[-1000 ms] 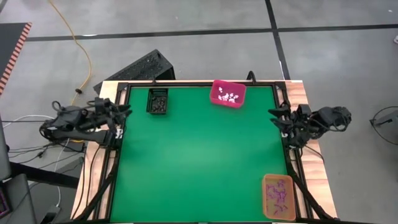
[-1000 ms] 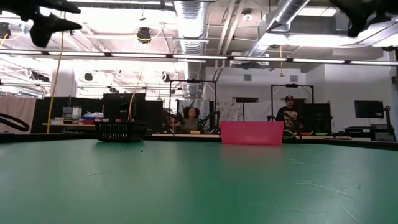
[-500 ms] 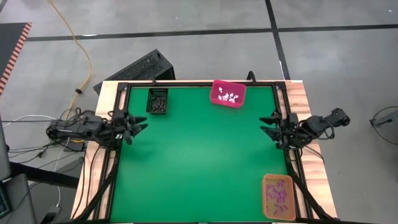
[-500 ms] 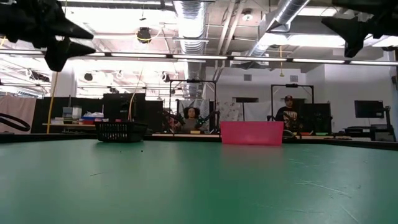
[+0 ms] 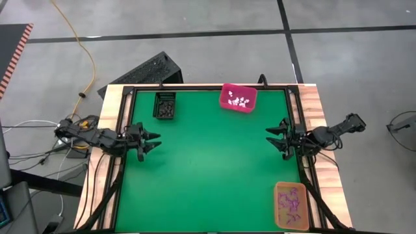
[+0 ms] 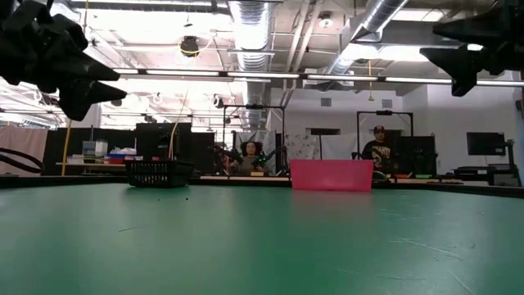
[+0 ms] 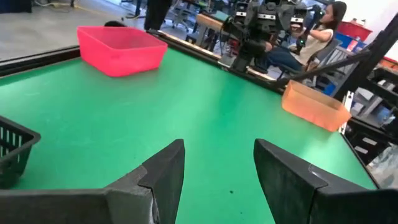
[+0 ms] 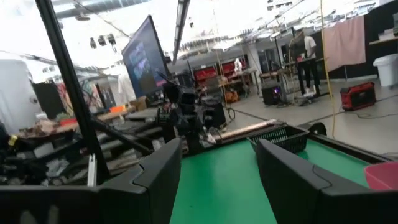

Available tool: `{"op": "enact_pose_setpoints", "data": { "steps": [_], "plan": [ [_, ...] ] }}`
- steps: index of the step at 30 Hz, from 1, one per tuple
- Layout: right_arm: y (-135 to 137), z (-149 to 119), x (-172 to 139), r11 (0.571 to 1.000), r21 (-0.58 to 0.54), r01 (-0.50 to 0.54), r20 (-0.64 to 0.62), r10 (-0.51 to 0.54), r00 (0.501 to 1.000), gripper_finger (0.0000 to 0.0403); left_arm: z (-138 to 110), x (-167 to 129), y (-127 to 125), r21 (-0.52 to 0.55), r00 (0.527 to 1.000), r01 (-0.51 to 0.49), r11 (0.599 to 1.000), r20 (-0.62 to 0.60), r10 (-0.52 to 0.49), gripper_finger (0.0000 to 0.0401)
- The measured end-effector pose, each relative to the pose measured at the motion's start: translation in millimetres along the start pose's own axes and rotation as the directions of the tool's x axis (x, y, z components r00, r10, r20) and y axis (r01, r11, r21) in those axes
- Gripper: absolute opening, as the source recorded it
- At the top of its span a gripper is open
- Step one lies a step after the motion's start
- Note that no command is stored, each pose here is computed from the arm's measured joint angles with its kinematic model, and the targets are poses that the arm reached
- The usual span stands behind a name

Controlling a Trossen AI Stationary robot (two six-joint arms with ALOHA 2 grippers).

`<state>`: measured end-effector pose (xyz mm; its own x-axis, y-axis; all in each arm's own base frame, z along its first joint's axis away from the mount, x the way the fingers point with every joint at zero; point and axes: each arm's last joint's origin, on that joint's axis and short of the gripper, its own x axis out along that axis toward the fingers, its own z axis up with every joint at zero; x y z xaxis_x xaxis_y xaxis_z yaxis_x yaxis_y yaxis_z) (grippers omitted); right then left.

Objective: Sort Halloween decoration
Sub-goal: Return to Home Position

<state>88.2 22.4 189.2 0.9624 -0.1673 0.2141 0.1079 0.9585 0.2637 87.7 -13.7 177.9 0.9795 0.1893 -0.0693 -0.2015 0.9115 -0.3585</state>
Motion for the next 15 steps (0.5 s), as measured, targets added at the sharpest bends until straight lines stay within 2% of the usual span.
{"op": "enact_pose_setpoints", "data": {
  "steps": [15],
  "plan": [
    [-1.1,-7.3,-0.1,0.997,-0.075,0.004,-0.063,-0.008,0.998,0.0235,-4.7,-2.0,-3.1,0.076,1.000,-0.023,0.997,0.009,0.023,0.0183]
  ]
}}
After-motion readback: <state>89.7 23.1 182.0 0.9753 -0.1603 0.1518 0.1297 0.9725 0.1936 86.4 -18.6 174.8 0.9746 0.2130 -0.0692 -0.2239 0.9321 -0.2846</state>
